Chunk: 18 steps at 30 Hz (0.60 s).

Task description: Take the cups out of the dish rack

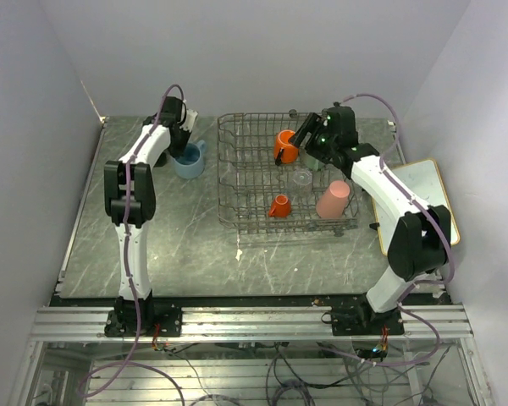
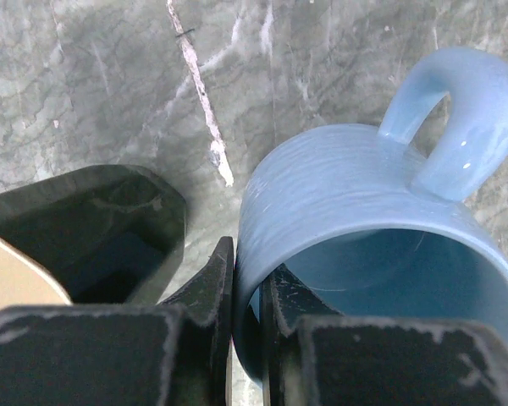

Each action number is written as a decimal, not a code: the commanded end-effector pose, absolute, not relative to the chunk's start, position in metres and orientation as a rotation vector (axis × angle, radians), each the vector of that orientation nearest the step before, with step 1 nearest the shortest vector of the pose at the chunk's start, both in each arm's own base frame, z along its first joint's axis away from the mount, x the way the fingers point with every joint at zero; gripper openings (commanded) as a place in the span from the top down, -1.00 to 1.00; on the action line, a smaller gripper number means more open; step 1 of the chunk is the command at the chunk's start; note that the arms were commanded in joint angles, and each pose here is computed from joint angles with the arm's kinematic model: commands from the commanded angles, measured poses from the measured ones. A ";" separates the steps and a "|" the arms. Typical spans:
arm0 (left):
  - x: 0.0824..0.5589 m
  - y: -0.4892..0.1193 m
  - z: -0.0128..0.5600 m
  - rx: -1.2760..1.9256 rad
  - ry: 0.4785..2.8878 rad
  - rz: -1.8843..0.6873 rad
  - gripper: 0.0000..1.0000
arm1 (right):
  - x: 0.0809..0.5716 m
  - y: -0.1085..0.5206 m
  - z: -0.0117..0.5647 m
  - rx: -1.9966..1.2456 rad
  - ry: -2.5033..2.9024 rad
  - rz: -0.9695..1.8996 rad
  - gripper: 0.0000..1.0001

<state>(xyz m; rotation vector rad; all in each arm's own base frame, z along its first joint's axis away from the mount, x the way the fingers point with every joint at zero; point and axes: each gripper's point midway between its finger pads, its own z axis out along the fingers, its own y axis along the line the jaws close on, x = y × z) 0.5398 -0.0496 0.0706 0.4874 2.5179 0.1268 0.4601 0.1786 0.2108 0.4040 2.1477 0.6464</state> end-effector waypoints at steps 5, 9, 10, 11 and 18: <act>0.580 -0.056 0.111 0.399 2.347 0.126 0.86 | 0.476 0.182 0.206 0.325 2.150 0.430 -0.50; 0.581 -0.056 0.115 0.409 2.325 0.126 0.47 | 0.483 0.185 0.191 0.326 2.173 0.343 -0.50; 0.580 -0.057 0.117 0.406 2.317 0.122 0.29 | 0.485 0.186 0.187 0.322 2.178 0.318 -0.50; 0.579 -0.058 0.121 0.406 2.306 0.112 0.14 | 0.487 0.187 0.185 0.319 2.180 0.297 -0.50; 0.570 -0.060 0.171 0.394 2.213 0.090 -0.22 | 0.501 0.203 0.169 0.285 2.189 0.230 -0.47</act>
